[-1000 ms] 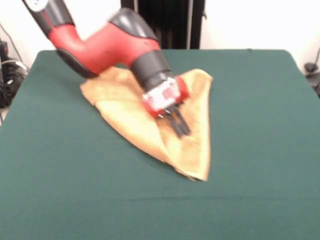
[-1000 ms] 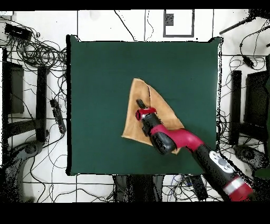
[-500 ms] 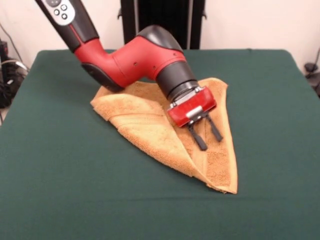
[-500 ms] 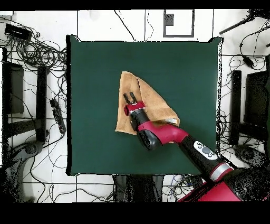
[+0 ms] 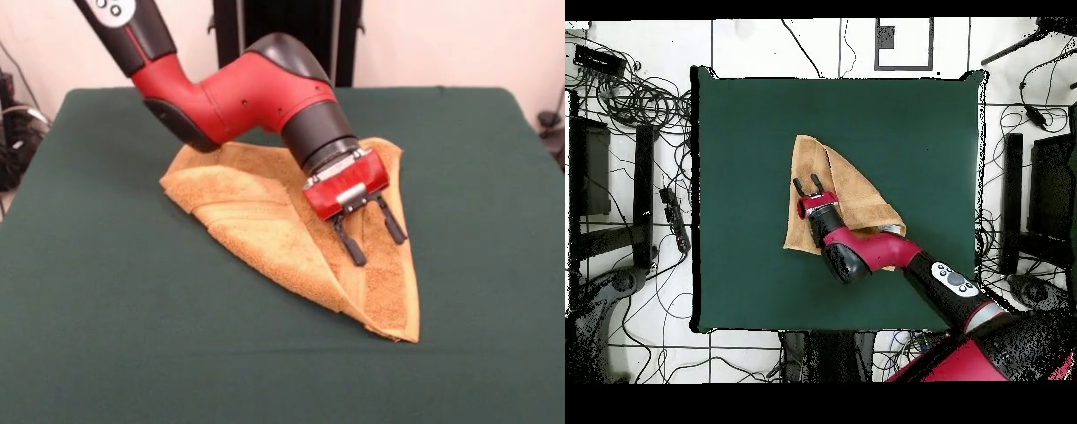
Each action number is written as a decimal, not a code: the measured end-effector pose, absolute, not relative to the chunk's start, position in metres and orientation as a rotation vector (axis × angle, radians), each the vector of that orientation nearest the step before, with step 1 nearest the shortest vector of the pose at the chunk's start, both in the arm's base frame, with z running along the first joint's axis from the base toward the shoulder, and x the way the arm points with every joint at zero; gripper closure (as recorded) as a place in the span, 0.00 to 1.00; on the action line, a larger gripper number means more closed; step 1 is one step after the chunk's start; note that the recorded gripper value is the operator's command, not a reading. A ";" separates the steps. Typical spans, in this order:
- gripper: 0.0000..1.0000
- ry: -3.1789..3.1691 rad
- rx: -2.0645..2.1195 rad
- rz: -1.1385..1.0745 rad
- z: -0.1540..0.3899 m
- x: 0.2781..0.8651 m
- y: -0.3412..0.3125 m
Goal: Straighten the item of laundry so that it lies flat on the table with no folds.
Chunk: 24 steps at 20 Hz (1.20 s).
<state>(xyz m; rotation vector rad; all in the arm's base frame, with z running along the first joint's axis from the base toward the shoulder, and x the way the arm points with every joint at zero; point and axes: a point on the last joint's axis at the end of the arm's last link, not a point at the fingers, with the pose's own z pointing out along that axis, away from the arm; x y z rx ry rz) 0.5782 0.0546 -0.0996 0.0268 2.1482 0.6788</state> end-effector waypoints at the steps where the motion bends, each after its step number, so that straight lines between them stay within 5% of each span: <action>1: 0.00 2.161 0.019 0.668 -0.098 0.579 0.055; 24: 0.00 2.437 -0.251 0.239 -0.072 0.580 0.019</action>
